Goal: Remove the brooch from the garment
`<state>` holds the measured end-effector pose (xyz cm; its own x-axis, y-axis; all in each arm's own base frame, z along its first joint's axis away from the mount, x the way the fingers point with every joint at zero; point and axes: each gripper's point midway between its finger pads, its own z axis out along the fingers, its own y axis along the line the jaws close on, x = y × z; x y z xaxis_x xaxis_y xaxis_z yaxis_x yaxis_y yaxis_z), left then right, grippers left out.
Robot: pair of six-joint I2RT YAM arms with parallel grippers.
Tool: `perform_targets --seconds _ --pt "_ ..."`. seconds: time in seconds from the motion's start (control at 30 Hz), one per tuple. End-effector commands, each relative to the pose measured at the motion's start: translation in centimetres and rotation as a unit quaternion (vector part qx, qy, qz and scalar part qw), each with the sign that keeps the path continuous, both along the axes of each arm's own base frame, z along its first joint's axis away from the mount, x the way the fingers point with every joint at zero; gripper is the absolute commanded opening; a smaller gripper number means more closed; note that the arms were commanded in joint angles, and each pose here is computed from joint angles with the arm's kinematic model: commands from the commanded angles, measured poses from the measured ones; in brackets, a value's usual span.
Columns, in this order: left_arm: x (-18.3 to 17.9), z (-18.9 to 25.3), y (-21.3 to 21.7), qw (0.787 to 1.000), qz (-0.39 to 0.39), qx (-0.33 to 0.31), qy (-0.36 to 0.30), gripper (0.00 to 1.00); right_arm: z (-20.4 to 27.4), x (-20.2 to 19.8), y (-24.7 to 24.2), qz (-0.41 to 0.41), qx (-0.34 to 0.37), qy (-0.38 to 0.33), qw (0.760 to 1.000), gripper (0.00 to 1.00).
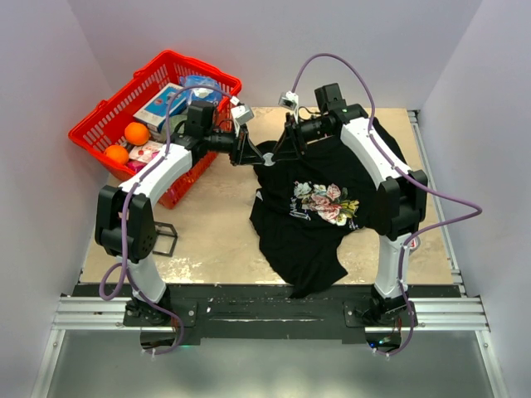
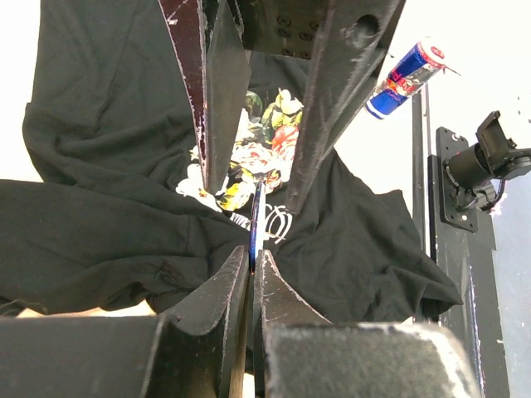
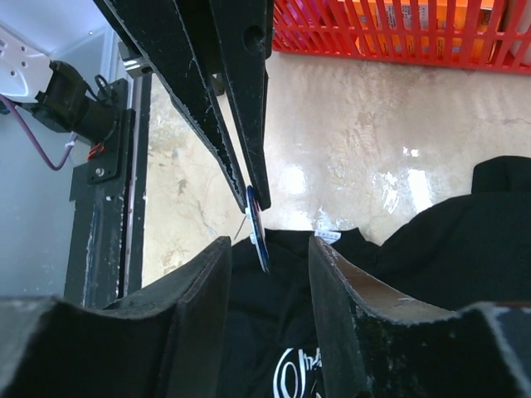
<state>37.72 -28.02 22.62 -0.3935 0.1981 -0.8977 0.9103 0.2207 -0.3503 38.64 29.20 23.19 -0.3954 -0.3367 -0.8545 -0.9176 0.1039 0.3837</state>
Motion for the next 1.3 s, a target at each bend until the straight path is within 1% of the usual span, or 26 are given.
perform_targets --seconds 0.0,0.17,0.2,0.23,0.37,0.43,0.47,0.6,0.77,0.83,1.27 --pt "0.5 1.9 -0.2 1.000 0.003 -0.008 -0.029 0.00 2.9 -0.3 0.6 0.011 0.029 -0.022 0.999 0.48" --pt "0.7 1.9 -0.2 1.000 0.009 -0.006 -0.027 0.00 2.7 -0.9 1.4 0.018 0.021 -0.024 0.999 0.55" --pt "0.8 1.9 -0.2 1.000 0.008 -0.007 -0.028 0.00 2.5 -1.0 1.7 0.020 0.017 -0.025 0.999 0.63" --pt "0.7 2.0 -0.2 1.000 0.008 -0.008 -0.026 0.00 2.3 -1.0 1.9 0.018 0.013 -0.025 0.999 0.64" --pt "0.8 2.1 -0.3 1.000 0.007 -0.009 -0.027 0.00 1.9 -0.8 2.2 0.014 0.008 -0.023 1.000 0.55" --pt "0.7 2.0 -0.2 1.000 0.008 -0.008 -0.026 0.00 1.8 -0.6 2.2 0.009 0.003 -0.027 1.000 0.53" --pt "0.7 2.0 -0.3 1.000 0.007 -0.009 -0.025 0.00 1.7 -0.4 2.1 0.008 0.001 -0.028 1.000 0.50" --pt "0.6 1.9 -0.3 1.000 0.005 -0.009 -0.024 0.00 1.4 -0.3 2.1 0.008 -0.003 -0.032 0.999 0.42" --pt "0.6 1.7 -0.2 1.000 0.003 -0.007 -0.024 0.00 1.6 -0.4 2.1 0.010 0.001 -0.029 1.000 0.41" --pt "0.6 1.7 -0.2 1.000 0.003 -0.007 -0.024 0.00 1.6 -0.4 2.0 0.010 0.000 -0.029 1.000 0.40" --pt "0.4 1.7 -0.3 1.000 -0.003 -0.010 -0.024 0.00 1.3 -0.6 1.9 0.022 -0.001 -0.039 0.999 0.23"
